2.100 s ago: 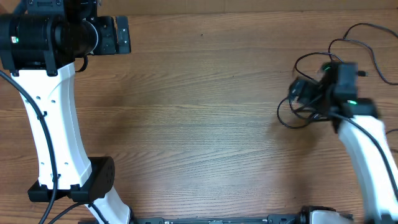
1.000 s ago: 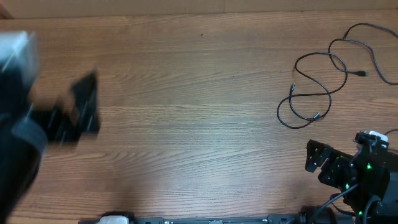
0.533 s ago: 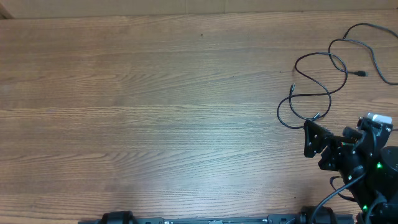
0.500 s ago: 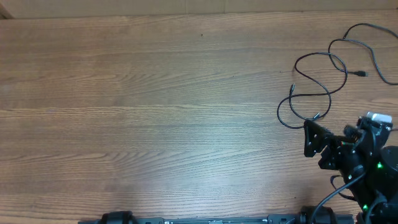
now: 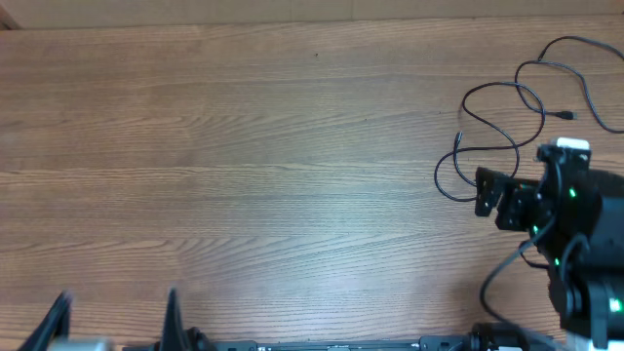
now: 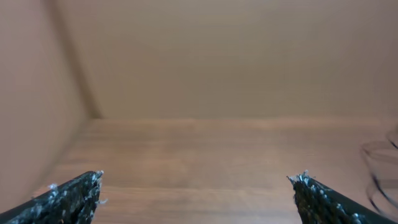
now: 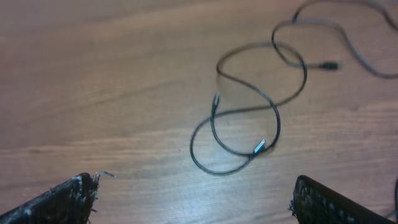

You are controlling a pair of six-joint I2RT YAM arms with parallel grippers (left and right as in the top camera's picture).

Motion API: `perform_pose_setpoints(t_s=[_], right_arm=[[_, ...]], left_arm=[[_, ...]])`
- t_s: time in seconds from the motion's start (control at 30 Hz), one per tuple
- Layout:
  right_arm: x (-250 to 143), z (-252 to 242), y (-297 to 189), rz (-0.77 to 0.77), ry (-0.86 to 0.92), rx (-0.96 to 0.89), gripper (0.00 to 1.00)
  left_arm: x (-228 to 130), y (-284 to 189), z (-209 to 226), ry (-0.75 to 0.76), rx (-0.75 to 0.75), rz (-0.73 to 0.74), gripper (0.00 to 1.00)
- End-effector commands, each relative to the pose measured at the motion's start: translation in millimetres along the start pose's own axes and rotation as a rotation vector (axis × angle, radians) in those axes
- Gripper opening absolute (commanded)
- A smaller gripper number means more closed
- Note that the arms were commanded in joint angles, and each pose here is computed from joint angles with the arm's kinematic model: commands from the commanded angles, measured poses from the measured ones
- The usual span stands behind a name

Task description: Untangle cables

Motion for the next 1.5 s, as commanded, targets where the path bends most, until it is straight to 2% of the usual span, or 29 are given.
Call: perform_pose_setpoints(t_s=[0.0, 0.3, 0.9, 1.2, 1.37, 1.47], right_arm=[[-5.5, -4.9, 15.6, 0.062, -0.007, -0.026, 1.0], [-16.4, 2.7, 49.2, 0.195, 0.014, 0.041, 1.0], [-15.7, 2.5, 50.1, 0.194, 0.016, 0.04, 1.0], [-11.7, 2.5, 50.8, 0.175, 0.015, 0.04, 1.0], [-11.8, 3.3, 50.8, 0.176, 0.016, 0.045, 1.0], [-11.7, 6.4, 50.6, 0.175, 0.018, 0.067, 1.0]], left_arm=[[-9.9, 18.3, -7.9, 0.075, -0.139, 0.049, 1.0], [-23.6, 29.1, -7.4, 0.144, -0.273, 0.104, 1.0], [-40.4, 51.3, 17.4, 0.149, -0.167, 0.181, 1.0], [-33.5, 55.0, 18.9, 0.148, -0.149, 0.147, 1.0], [-34.5, 75.0, 22.3, 0.142, -0.109, 0.132, 1.0], [-50.4, 97.0, 20.5, 0.119, -0.109, 0.172, 1.0]])
Point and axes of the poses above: each gripper's point midway between its finger pads, its own y axis out along the fingers, its own z axis along the line the jaws close on, x = y × z, the point moved 3 cm from there along -y, back along the fingers, and after that the axes turned 6 degrees about -y, right-handed, at the moved point
